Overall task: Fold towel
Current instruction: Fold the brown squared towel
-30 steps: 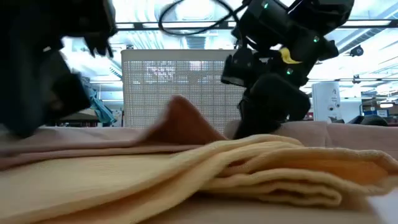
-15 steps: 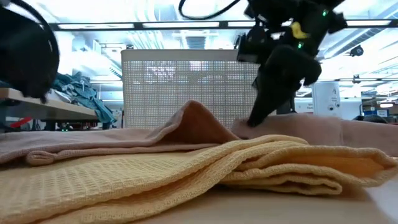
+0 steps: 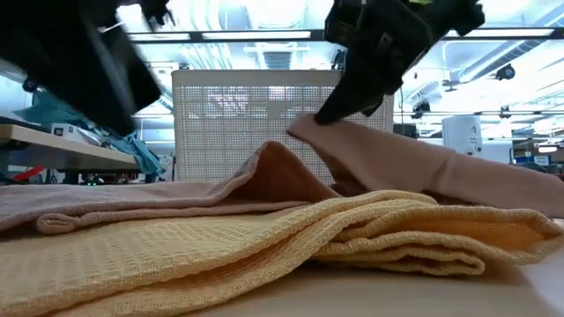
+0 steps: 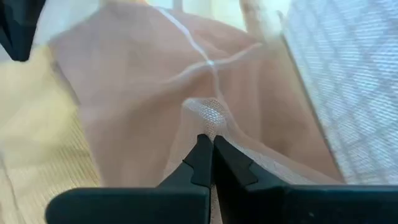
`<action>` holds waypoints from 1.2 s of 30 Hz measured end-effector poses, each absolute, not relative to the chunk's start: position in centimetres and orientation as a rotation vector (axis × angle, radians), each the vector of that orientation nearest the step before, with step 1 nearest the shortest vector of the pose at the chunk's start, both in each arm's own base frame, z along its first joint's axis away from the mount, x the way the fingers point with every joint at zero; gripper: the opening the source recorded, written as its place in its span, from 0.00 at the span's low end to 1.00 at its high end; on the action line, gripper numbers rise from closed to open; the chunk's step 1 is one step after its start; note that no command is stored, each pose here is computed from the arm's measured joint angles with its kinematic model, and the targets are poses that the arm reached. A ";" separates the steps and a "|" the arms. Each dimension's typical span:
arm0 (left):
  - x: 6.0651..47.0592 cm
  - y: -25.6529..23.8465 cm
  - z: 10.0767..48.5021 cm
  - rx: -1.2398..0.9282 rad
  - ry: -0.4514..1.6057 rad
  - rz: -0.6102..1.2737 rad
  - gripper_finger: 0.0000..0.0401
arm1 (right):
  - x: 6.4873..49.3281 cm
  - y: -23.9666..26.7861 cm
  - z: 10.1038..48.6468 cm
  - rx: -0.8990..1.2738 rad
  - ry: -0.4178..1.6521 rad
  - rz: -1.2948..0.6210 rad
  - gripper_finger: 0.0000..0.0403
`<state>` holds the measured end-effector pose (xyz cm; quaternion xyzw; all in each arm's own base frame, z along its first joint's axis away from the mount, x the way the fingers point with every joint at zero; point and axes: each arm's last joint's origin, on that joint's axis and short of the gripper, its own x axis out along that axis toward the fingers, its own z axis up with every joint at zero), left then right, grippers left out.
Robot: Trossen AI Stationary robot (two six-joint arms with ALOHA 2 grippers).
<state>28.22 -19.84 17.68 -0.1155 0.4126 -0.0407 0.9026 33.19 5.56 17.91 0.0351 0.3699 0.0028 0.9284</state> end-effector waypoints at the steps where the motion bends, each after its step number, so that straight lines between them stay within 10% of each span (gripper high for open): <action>1: 28.5 -19.6 17.6 -0.219 0.849 -0.084 0.00 | 33.5 5.6 17.6 0.077 0.744 0.016 0.00; 14: 32.8 -18.1 13.8 -0.203 0.758 -0.121 0.00 | 37.5 5.4 12.6 0.072 0.868 -0.012 0.00; 36: 31.8 -22.2 14.5 -0.465 1.438 -0.441 0.00 | 35.2 2.3 11.7 -0.028 1.177 -0.119 0.00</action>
